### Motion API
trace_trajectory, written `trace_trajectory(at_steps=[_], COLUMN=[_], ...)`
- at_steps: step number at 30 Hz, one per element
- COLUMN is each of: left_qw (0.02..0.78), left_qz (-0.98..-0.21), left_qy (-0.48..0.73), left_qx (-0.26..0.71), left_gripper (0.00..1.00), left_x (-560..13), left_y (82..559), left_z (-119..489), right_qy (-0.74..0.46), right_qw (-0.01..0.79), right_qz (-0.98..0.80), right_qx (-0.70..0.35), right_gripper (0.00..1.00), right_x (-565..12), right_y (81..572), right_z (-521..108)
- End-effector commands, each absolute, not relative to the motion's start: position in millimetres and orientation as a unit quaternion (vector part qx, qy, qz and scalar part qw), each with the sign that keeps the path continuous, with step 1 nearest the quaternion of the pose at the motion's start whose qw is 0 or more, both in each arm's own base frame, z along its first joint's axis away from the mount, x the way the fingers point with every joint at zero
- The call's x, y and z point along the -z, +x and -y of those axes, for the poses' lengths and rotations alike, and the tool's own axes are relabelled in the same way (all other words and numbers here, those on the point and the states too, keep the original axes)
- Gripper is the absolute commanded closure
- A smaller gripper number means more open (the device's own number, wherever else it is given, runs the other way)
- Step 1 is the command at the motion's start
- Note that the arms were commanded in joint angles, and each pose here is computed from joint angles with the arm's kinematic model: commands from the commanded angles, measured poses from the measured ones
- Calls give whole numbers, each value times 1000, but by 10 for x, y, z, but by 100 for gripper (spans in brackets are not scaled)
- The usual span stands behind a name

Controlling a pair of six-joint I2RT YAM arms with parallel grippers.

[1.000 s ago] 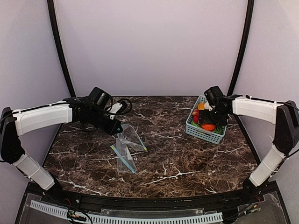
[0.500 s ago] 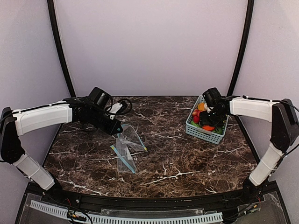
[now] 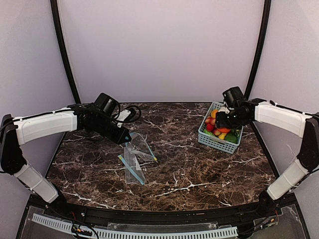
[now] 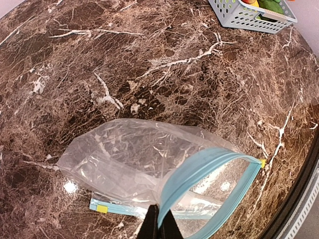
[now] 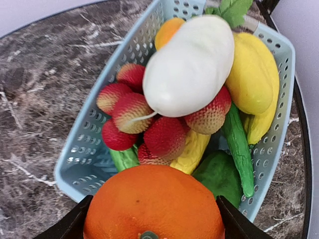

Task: Place the food in the zip-top bag and seal the zipper
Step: Pick up the fake fruit from the bin, then place the fake fruit in the zipper food storage bag.

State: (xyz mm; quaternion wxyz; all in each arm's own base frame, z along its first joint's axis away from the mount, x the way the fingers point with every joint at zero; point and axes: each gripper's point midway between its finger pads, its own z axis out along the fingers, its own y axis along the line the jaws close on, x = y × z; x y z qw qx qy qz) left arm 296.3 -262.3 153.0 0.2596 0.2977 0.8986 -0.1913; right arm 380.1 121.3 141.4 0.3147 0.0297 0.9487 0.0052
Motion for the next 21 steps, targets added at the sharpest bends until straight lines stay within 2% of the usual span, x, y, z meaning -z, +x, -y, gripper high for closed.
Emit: trace_trajectory(at_steps=[1, 7, 14, 21], left_qw=[253, 249, 246, 244], left_qz=[-899, -896, -896, -897], left_qy=[293, 294, 295, 295], left_qx=[206, 220, 223, 221], left_gripper=[99, 99, 99, 99], left_x=[-1529, -1539, -1528, -1515], left_y=[2919, 2898, 2886, 2887], left_z=[2631, 2673, 2682, 2678], right_qy=[-16, -98, -210, -283], right_qw=[381, 396, 383, 367], right_qz=[-921, -895, -840, -794], right_qx=[-80, -181, -323, -394], right_gripper=[43, 45, 45, 45], right_x=[-2032, -2326, -2527, -2528], right_y=[3639, 3244, 2665, 2248], right_z=[-1480, -2135, -3211, -4017])
